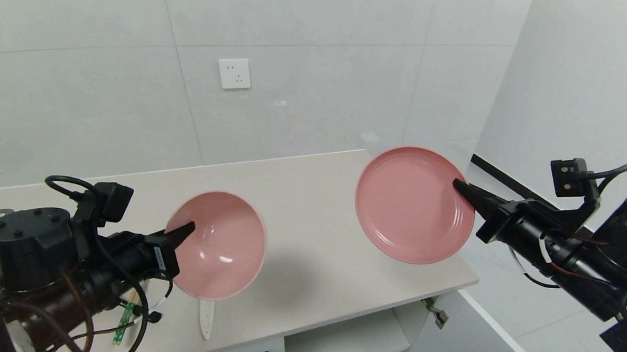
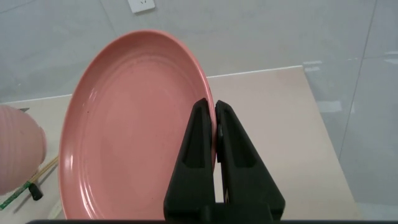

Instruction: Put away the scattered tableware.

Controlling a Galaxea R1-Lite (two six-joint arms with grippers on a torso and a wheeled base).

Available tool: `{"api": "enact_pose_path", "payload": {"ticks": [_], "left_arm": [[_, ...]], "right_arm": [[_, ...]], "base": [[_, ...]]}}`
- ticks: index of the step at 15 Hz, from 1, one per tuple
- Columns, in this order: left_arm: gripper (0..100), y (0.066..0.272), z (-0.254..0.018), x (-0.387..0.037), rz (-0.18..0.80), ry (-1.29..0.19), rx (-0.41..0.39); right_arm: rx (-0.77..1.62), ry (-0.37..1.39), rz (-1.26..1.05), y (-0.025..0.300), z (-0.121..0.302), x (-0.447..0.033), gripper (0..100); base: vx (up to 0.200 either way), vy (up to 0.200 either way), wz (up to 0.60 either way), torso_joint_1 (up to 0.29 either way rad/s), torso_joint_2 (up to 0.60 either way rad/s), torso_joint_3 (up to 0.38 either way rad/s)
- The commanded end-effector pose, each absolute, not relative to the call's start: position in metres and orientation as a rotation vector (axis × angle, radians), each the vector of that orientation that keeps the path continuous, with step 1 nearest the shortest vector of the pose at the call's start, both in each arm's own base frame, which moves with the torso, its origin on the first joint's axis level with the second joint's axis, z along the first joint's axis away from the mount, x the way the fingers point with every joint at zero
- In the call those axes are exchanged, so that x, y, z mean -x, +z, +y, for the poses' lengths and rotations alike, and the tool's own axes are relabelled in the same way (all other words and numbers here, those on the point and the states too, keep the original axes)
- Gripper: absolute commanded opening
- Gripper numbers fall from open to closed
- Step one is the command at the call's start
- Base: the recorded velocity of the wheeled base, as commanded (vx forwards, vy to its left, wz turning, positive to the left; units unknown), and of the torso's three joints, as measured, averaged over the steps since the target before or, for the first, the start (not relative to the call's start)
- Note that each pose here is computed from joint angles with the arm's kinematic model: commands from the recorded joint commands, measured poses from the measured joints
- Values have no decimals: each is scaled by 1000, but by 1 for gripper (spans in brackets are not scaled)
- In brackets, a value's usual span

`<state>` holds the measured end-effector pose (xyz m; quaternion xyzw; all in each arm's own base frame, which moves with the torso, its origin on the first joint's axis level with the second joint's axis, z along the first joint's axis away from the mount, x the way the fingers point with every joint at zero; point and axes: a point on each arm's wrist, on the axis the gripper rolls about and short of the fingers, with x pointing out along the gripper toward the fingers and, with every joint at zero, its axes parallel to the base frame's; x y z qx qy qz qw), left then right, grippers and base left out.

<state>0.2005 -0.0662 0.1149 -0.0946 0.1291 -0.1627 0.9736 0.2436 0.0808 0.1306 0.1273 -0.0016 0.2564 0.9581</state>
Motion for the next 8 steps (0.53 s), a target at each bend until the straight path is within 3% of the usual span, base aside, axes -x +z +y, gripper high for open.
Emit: {"api": "enact_pose_path", "payload": {"ticks": [1,2,8], "left_arm": [[0,108,-70,-209,290,-318,179],[0,106,-70,-208,296,-322,167],[0,113,-70,-204,190,-320,107]], "right_arm": [[-258,521,-2,130,81,-244,0],[-253,521,-3,130,81,-243,0],[-211,525,-9,130,82,-242,0]], "base": [[-200,0,0,22,12,2],[-200,0,0,17,7,-12],[0,0,0,0,0,0]]}}
